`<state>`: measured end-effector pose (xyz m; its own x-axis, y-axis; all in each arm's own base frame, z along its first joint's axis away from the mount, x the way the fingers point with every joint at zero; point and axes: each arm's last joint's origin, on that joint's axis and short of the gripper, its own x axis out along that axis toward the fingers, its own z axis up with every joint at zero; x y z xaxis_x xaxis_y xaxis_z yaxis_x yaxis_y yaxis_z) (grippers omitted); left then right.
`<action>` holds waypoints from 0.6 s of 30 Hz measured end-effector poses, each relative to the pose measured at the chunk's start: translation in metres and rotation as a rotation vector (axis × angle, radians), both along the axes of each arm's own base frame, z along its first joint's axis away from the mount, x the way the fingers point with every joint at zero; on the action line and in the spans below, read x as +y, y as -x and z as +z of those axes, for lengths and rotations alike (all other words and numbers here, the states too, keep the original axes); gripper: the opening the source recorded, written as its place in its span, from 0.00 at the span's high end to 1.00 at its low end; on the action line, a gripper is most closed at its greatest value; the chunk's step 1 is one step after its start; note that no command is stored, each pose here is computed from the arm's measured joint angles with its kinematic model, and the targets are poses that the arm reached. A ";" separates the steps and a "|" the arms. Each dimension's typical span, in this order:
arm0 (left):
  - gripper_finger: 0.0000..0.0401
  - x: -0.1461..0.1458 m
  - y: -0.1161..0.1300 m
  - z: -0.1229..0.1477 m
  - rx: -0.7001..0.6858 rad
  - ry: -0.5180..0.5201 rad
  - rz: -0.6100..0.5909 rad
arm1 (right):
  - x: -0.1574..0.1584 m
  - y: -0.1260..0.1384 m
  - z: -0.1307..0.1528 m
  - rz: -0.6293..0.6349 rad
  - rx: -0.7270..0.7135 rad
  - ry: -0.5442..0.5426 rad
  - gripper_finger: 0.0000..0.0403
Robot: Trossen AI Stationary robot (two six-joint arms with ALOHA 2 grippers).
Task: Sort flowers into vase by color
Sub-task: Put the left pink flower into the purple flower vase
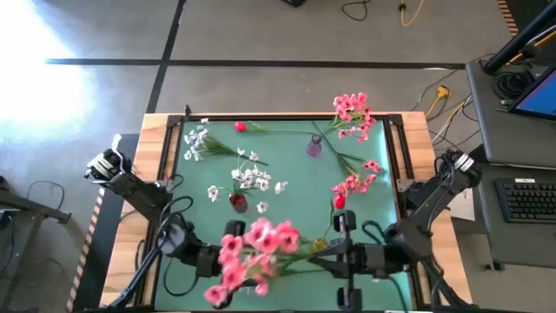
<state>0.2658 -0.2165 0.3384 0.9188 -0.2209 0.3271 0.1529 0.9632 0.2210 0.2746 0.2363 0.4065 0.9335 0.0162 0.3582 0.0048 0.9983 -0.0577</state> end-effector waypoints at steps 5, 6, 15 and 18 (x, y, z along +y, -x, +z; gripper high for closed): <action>0.42 0.003 -0.034 0.005 -0.020 -0.003 0.038 | 0.010 -0.015 0.008 -0.035 -0.027 0.045 0.97; 0.42 0.003 -0.040 0.006 -0.029 -0.007 0.029 | 0.011 -0.018 0.008 -0.044 -0.028 0.055 0.97; 0.42 0.007 -0.070 0.009 -0.045 -0.008 0.035 | 0.015 -0.026 0.010 -0.115 -0.013 0.084 0.97; 0.42 0.012 -0.077 0.013 -0.060 0.020 0.034 | 0.015 -0.026 0.009 -0.115 -0.011 0.080 0.97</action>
<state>0.3423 -0.2044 0.3513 0.9044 -0.1825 0.3856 0.1069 0.9720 0.2093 0.3008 0.2514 0.4160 0.9269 -0.0618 0.3702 0.1200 0.9834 -0.1362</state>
